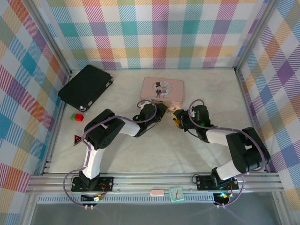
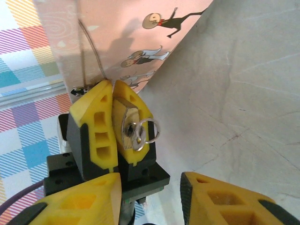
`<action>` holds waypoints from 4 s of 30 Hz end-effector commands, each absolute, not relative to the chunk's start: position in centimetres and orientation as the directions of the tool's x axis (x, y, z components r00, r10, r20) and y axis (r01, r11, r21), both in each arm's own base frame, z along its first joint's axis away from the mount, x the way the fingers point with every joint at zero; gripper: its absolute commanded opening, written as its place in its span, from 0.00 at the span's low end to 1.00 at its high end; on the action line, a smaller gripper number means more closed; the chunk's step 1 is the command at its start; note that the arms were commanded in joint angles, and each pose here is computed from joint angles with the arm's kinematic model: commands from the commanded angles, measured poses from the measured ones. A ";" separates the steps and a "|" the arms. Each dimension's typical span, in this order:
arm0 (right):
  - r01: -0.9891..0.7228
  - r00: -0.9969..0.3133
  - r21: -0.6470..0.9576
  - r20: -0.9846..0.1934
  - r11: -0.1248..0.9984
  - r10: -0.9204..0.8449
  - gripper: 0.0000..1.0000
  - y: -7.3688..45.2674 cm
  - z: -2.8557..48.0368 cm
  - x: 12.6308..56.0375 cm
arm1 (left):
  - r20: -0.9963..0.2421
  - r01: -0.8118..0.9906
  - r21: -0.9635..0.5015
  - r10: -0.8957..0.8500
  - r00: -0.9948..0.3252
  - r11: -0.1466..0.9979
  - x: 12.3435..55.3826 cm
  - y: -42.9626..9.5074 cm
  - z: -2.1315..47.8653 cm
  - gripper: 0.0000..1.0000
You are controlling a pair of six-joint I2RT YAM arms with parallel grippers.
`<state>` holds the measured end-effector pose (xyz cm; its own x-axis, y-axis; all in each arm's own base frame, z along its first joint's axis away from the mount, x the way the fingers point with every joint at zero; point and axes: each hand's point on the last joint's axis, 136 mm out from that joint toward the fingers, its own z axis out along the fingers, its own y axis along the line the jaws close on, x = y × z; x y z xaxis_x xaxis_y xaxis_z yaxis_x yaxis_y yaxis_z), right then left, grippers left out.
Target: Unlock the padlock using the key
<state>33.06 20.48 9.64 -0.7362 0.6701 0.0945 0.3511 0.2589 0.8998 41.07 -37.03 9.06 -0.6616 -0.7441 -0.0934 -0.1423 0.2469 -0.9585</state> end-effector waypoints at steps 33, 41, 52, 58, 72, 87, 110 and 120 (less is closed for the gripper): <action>0.336 -0.733 0.934 0.175 0.126 0.657 0.22 23.5 8.6 35.2 | -0.020 -0.107 -0.988 -0.772 -0.635 0.114 40.3 -37.3 13.2 0.00; 0.363 -0.723 0.923 0.190 0.130 0.664 0.32 23.1 8.1 34.4 | -0.020 -0.107 -0.988 -0.776 -0.630 0.112 40.2 -37.2 13.2 0.00; 0.377 -0.717 0.914 0.184 0.152 0.673 0.28 22.6 7.8 33.8 | -0.020 -0.103 -0.989 -0.772 -0.636 0.110 40.1 -37.3 13.4 0.00; 0.347 -0.722 0.930 0.181 0.123 0.668 0.23 23.2 8.4 34.7 | -0.019 -0.101 -0.989 -0.769 -0.639 0.108 40.0 -37.3 13.6 0.00; 0.327 -0.712 0.942 0.192 0.077 0.675 0.02 23.7 8.6 36.0 | 0.014 -0.119 -0.989 -0.760 -0.650 0.083 39.3 -37.6 13.3 0.00; 0.334 -0.720 0.942 0.230 0.035 0.655 0.00 24.1 8.7 35.8 | 0.023 -0.131 -0.987 -0.718 -0.696 0.095 38.2 -38.0 11.8 0.36; 0.357 -0.715 0.933 0.243 0.043 0.656 0.00 24.0 8.3 34.6 | -0.006 -0.187 -0.970 -0.781 -0.624 0.156 39.8 -36.0 9.3 0.19; 0.384 -0.702 0.922 0.330 -0.055 0.631 0.00 24.6 9.4 34.9 | 0.001 -0.173 -0.975 -0.771 -0.637 0.142 39.7 -36.4 9.3 0.00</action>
<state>35.27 23.76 7.97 -0.6860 0.6700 0.2840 0.3912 0.0105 0.9203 38.96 -36.64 7.85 -0.6574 -0.7534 0.0133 -0.2203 0.1754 -0.9595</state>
